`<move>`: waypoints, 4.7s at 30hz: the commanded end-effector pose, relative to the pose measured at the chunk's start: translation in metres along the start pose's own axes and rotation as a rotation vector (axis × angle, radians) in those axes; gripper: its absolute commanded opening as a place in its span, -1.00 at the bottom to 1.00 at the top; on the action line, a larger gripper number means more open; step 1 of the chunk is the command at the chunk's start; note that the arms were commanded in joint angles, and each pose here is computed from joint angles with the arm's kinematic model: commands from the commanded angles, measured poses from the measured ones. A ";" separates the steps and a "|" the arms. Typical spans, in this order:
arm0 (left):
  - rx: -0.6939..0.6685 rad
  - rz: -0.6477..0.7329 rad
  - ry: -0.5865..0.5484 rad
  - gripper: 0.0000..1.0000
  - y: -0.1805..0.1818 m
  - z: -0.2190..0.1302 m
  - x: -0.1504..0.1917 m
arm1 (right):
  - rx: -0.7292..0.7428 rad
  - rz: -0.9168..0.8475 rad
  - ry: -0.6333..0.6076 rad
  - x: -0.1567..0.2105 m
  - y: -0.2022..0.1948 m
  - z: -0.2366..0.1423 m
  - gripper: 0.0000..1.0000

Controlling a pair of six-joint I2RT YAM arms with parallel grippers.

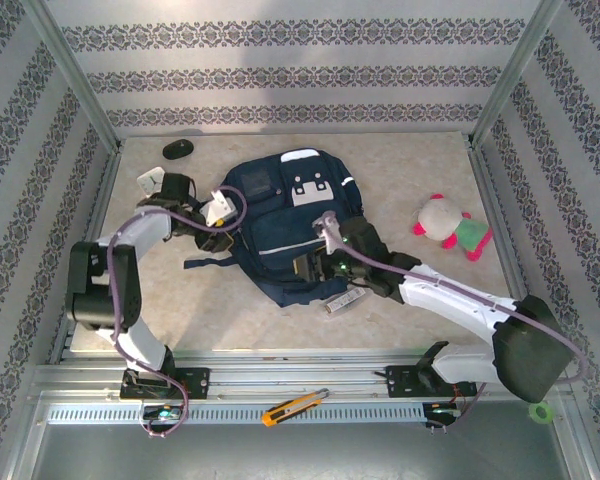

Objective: Pack books, pencil case, and school supplies into a backpack

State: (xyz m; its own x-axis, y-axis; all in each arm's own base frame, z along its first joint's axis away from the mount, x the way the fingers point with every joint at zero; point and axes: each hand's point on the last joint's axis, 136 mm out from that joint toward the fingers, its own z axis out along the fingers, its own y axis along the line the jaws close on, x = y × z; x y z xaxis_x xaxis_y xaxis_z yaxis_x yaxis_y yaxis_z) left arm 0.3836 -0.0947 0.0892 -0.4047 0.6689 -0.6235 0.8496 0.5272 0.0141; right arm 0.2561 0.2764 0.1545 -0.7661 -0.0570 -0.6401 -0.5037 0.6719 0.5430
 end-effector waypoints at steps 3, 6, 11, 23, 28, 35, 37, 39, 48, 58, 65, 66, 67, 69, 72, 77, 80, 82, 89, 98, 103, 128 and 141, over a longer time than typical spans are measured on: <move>0.205 0.089 0.054 0.43 -0.009 0.006 0.001 | 0.012 0.324 -0.013 0.010 -0.035 -0.015 0.00; 0.278 0.117 0.070 0.43 -0.010 0.012 0.001 | 0.025 0.356 0.019 0.021 -0.042 -0.012 -0.01; 0.353 0.103 0.142 0.42 -0.010 0.025 0.003 | 0.057 0.407 0.037 0.032 -0.056 -0.004 -0.01; 0.444 0.097 0.136 0.11 -0.047 0.027 -0.001 | 0.067 0.401 0.020 0.029 -0.060 -0.002 -0.04; 0.421 0.094 0.103 0.00 -0.054 0.017 -0.007 | 0.076 0.415 0.026 0.031 -0.064 0.002 -0.05; 0.415 0.102 0.101 0.06 -0.064 0.017 -0.012 | 0.064 0.443 0.028 0.030 -0.066 0.011 -0.07; 0.411 0.105 0.123 0.06 -0.065 0.021 -0.007 | 0.063 0.443 0.027 0.030 -0.067 0.011 -0.07; 0.394 0.120 0.146 0.06 -0.063 0.026 -0.001 | 0.061 0.443 0.025 0.029 -0.067 0.011 -0.06; 0.395 0.108 0.119 -0.09 -0.068 0.026 -0.012 | 0.061 0.453 0.026 0.033 -0.069 0.013 -0.06; 0.331 0.092 0.096 -0.69 -0.066 0.023 -0.015 | 0.061 0.460 0.029 0.034 -0.069 0.014 -0.09; 0.245 0.120 0.124 -1.00 -0.068 0.026 -0.009 | 0.058 0.478 0.023 0.034 -0.070 0.016 -0.10; 0.232 0.122 0.130 -1.00 -0.069 0.026 -0.008 | 0.051 0.478 0.017 0.032 -0.068 0.015 -0.11; 0.224 0.127 0.133 -1.00 -0.071 0.027 -0.008 | 0.041 0.476 0.006 0.029 -0.066 0.014 -0.11; 0.195 0.120 0.144 -1.00 -0.072 0.028 -0.006 | 0.031 0.473 -0.034 0.019 -0.060 0.006 -0.07; 0.131 0.092 0.168 -1.00 -0.069 0.030 -0.003 | 0.070 0.499 -0.074 0.013 -0.059 -0.015 0.09; 0.068 0.063 0.202 -1.00 -0.079 0.028 -0.001 | 0.211 0.653 -0.113 0.042 -0.083 -0.045 0.11; 0.105 0.035 0.194 -1.00 -0.095 0.026 -0.002 | 0.208 0.710 -0.114 0.053 -0.087 -0.042 0.05; 0.119 0.021 0.190 -1.00 -0.103 0.026 -0.003 | 0.209 0.710 -0.101 0.055 -0.086 -0.036 0.04; 0.154 -0.010 0.214 -1.00 -0.122 0.029 -0.008 | 0.139 0.708 -0.062 0.046 -0.079 0.000 -0.06; 0.192 -0.030 0.244 -1.00 -0.156 0.034 -0.017 | 0.101 0.664 -0.130 0.013 -0.073 0.034 -0.23; 0.246 -0.028 0.251 -1.00 -0.184 0.035 -0.021 | 0.094 0.618 -0.169 -0.013 -0.072 0.043 -0.26; 0.188 -0.011 -0.200 0.20 -0.216 0.042 -0.148 | 0.007 0.463 -0.209 -0.084 -0.067 0.025 -0.03; -0.095 0.481 -0.158 0.75 -0.148 0.015 -0.087 | 0.089 0.290 -0.109 -0.039 -0.063 -0.036 0.01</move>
State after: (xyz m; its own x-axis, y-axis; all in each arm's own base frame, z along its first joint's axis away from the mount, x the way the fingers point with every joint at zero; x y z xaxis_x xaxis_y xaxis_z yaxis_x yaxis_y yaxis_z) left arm 0.2866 -0.2419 0.1505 -0.0676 0.6788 -0.7312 0.9051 0.3501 0.2414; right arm 0.3239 0.2150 0.1888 -0.7795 0.3017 -0.5489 -0.2273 0.6804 0.6967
